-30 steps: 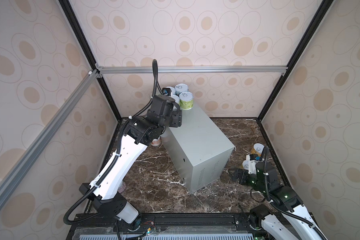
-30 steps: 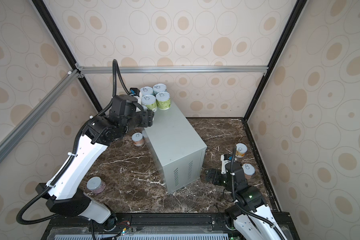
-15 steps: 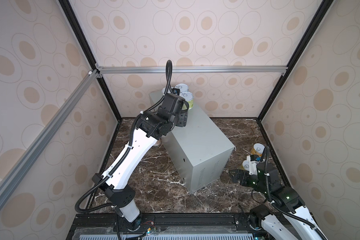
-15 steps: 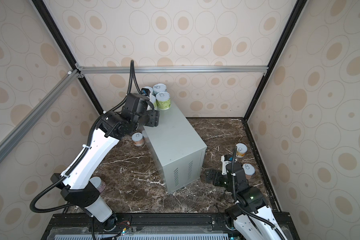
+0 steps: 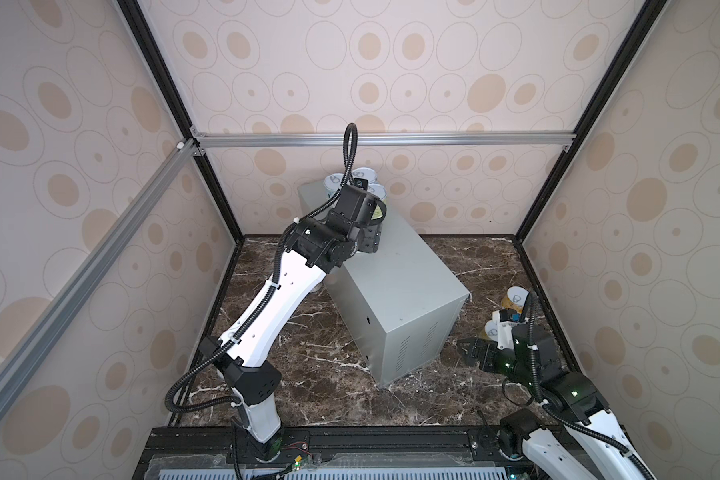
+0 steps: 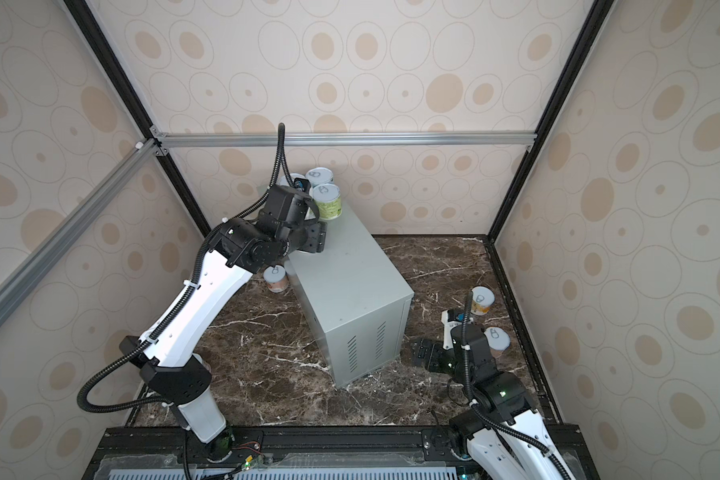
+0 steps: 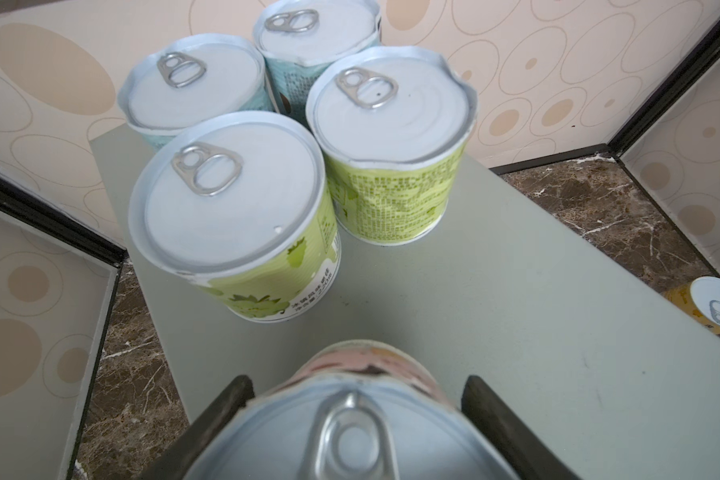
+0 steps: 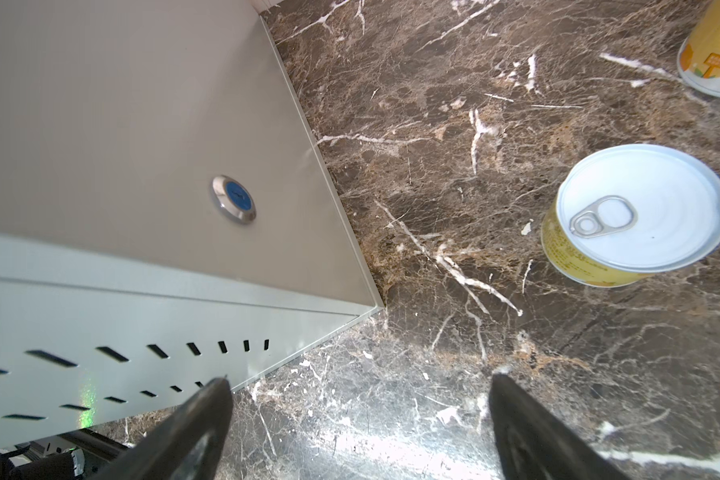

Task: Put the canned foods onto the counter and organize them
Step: 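Carry the pink can over the box top in front of the green-labelled cans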

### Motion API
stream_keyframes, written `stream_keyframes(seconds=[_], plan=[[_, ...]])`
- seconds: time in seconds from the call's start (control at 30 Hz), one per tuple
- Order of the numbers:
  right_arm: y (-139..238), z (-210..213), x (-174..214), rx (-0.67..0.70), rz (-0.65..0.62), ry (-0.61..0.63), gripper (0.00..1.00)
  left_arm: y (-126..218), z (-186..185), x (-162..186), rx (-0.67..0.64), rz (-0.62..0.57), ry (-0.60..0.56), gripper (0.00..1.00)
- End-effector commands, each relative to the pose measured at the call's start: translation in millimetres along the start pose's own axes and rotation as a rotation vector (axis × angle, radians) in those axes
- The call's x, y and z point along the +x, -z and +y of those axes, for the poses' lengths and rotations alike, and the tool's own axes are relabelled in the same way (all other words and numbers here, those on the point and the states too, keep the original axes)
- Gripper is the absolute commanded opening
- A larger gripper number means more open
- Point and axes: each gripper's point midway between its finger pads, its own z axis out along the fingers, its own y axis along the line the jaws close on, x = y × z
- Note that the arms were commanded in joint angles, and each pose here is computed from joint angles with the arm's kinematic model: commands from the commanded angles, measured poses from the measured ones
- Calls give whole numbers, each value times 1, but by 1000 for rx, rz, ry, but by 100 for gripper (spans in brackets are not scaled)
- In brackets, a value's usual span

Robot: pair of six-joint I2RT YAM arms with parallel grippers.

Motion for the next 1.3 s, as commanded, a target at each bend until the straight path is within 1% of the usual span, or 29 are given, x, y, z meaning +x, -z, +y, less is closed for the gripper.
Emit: stream_keyframes(seconds=[0.0, 0.2, 0.3, 0.37, 0.43, 0.53, 0.63, 0.77, 0.93, 1.0, 1.1, 1.27], plan=[[10, 4, -6, -11, -25, 19, 99, 13, 0, -20, 9, -62, 17, 81], [12, 5, -5, -18, -29, 17, 99, 20, 4, -25, 8, -83, 31, 89], [13, 5, -5, -20, -28, 17, 98, 30, 8, -29, 9, -101, 43, 91], [13, 5, -5, -20, -32, 17, 99, 40, 12, -31, 17, -118, 58, 95], [14, 5, -5, -20, -31, 17, 99, 50, 14, -31, 39, -143, 76, 95], [15, 4, -5, -19, -35, 17, 99, 59, 19, -21, 54, -163, 107, 95], [13, 3, -5, -15, -39, 15, 99, 65, 20, -8, 94, -193, 135, 94], [9, 4, -4, -17, -23, 15, 99, 63, 17, 10, 130, -173, 133, 92], [6, 4, -2, -16, -8, 20, 99, 66, 15, 19, 169, -203, 142, 91], [6, 4, -2, -15, -9, 20, 99, 66, 13, 21, 182, -209, 145, 87], [6, 3, -3, -12, -14, 19, 99, 61, 13, 25, 176, -200, 146, 79], [6, 4, -4, -14, -13, 18, 99, 56, 16, 27, 149, -206, 157, 71]])
